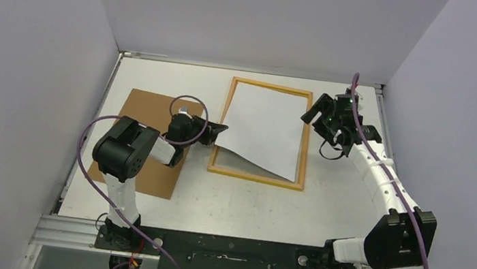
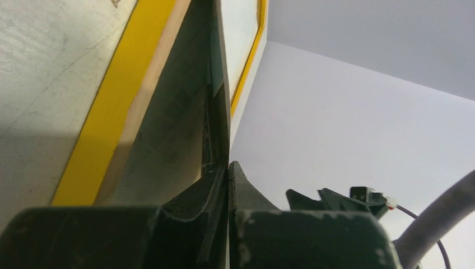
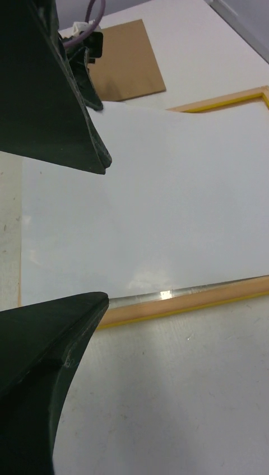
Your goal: Put the photo into the frame
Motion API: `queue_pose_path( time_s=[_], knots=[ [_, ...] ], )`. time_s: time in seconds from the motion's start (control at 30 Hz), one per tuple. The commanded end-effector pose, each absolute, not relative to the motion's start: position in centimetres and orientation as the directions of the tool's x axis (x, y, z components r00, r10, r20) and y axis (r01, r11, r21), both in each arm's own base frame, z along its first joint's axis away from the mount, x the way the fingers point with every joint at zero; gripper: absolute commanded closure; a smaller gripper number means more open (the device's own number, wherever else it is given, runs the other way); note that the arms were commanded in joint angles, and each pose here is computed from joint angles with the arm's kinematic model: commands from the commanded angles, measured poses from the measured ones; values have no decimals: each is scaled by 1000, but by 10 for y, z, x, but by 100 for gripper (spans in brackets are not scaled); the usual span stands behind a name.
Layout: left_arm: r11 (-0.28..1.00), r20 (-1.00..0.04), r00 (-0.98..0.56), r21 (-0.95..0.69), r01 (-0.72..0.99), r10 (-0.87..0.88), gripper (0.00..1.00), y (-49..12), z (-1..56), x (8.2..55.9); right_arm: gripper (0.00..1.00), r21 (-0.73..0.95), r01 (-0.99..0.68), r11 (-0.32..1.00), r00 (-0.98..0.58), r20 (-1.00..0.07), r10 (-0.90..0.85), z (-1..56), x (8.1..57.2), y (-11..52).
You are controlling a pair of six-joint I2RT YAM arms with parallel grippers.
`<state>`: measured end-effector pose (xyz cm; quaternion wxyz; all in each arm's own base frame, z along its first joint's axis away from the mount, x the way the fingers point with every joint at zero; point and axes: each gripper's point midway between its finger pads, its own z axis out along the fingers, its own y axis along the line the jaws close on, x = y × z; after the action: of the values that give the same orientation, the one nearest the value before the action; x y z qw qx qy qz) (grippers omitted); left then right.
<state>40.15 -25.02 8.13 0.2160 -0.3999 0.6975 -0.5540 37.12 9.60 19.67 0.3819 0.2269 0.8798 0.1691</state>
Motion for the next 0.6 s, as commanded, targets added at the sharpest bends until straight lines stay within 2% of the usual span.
queue_pose_path(
  time_s=[0.0, 0.13, 0.37, 0.57],
  knots=[
    [8, 116, -569, -977, -212, -814, 100, -252, 107, 415, 21, 406, 328, 853, -633, -576, 517, 169, 369, 82],
    [-21, 132, -556, -979, -202, -821, 100, -259, 112, 420, 21, 403, 331, 853, -647, -561, 516, 159, 368, 83],
    [29, 105, -522, -970, -242, -847, 100, -255, 106, 418, 21, 393, 334, 857, -656, -556, 510, 155, 370, 83],
    [17, 117, -507, -968, -251, -854, 100, -252, 102, 417, 21, 392, 335, 857, -662, -549, 511, 151, 373, 84]
  ],
)
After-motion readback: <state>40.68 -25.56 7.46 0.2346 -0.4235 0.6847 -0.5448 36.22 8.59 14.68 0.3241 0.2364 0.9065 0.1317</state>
